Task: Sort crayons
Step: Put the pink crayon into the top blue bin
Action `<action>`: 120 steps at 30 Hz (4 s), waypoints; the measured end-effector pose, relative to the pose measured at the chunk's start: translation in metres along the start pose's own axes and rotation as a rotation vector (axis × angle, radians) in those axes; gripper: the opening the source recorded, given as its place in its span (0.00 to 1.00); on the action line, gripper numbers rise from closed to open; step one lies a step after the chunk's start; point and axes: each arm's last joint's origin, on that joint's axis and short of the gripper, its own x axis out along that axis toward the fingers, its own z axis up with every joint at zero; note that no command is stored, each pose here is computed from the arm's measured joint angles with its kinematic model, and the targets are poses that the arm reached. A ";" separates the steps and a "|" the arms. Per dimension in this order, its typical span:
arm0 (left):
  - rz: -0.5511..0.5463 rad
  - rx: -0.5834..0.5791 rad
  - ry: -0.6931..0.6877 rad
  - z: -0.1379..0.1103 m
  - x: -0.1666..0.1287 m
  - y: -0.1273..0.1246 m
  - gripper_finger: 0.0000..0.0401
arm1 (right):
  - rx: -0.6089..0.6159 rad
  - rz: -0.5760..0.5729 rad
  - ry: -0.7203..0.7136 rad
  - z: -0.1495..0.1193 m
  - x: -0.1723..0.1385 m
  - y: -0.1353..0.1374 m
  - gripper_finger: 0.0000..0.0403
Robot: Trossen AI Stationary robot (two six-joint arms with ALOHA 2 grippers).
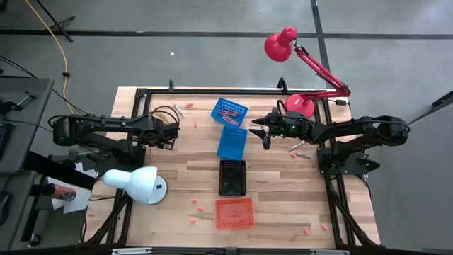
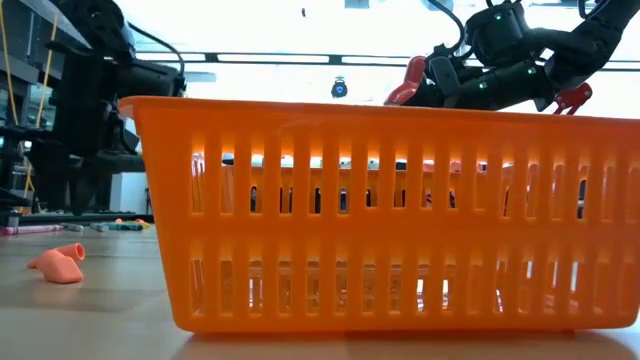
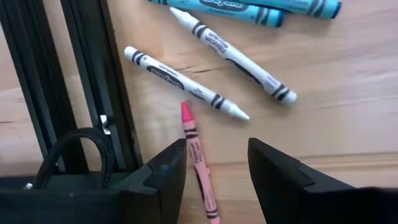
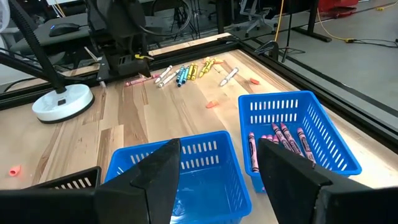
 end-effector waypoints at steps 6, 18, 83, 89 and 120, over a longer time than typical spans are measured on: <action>0.025 -0.037 -0.013 0.003 0.009 0.005 0.39 | 0.000 0.000 0.000 0.000 0.000 0.000 0.51; 0.033 -0.071 -0.020 0.005 0.009 0.006 0.39 | 0.000 0.000 0.000 0.000 0.000 0.000 0.51; 0.121 0.032 -0.054 -0.016 0.029 -0.018 0.34 | 0.024 -0.010 0.045 -0.004 0.000 -0.001 0.51; 0.097 -0.056 -0.017 -0.010 0.031 -0.017 0.31 | 0.024 -0.009 0.044 -0.004 0.000 -0.001 0.51; -0.154 -0.196 -0.161 0.005 0.010 -0.038 0.30 | 0.020 -0.014 0.043 -0.004 0.000 -0.001 0.51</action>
